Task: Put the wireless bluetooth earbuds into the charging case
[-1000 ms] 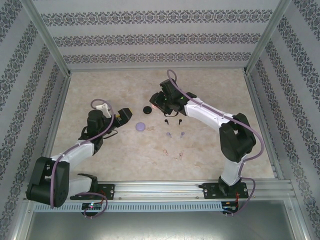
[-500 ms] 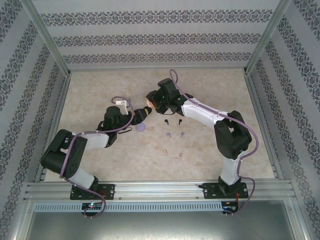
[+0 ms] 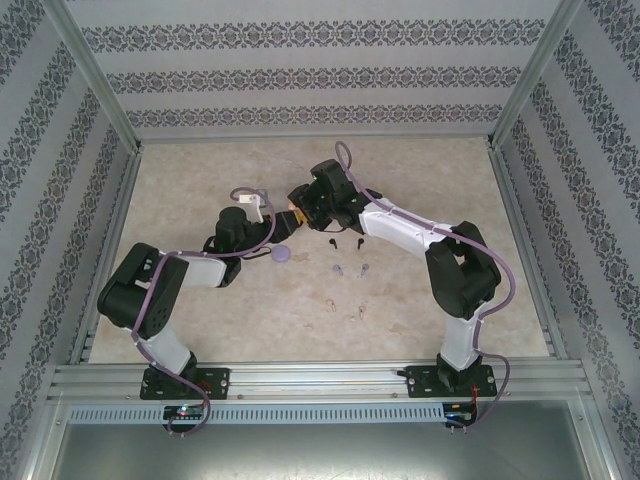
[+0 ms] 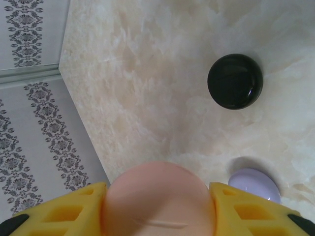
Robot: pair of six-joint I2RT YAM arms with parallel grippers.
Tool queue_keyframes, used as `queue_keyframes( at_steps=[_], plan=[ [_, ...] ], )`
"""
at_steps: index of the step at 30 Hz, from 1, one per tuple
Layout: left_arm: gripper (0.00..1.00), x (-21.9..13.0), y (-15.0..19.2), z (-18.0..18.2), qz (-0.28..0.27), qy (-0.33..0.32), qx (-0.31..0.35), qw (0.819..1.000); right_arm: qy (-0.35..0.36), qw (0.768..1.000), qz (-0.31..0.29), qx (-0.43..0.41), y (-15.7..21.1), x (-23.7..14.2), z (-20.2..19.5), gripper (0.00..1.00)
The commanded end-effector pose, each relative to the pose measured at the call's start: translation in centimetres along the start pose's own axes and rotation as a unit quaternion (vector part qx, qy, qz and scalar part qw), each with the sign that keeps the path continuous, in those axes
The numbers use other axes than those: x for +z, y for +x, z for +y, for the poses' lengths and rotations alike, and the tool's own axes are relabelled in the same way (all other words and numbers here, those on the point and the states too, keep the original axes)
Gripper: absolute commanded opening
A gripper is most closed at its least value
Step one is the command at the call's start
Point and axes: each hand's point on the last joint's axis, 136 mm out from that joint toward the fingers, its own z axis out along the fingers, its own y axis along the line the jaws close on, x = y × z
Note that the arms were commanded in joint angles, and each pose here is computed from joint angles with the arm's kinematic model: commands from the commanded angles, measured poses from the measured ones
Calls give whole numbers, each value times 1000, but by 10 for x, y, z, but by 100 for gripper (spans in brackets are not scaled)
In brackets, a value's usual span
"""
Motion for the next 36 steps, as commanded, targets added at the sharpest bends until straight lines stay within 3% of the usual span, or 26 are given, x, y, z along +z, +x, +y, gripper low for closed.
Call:
queue_keyframes(
  at_steps=[1,27,36],
  plan=[
    [50,6,-16,-20,-25,35,21,999,-4,1000,11,4,6,7,-2,40],
    [23,14,-19,-15,-34,36,12,999,-19,1000,21,7,12,5,2,39],
    [2,15,-16,-14,-28,38,9,999,-34,999,23,8,13,1,10,40]
  ],
)
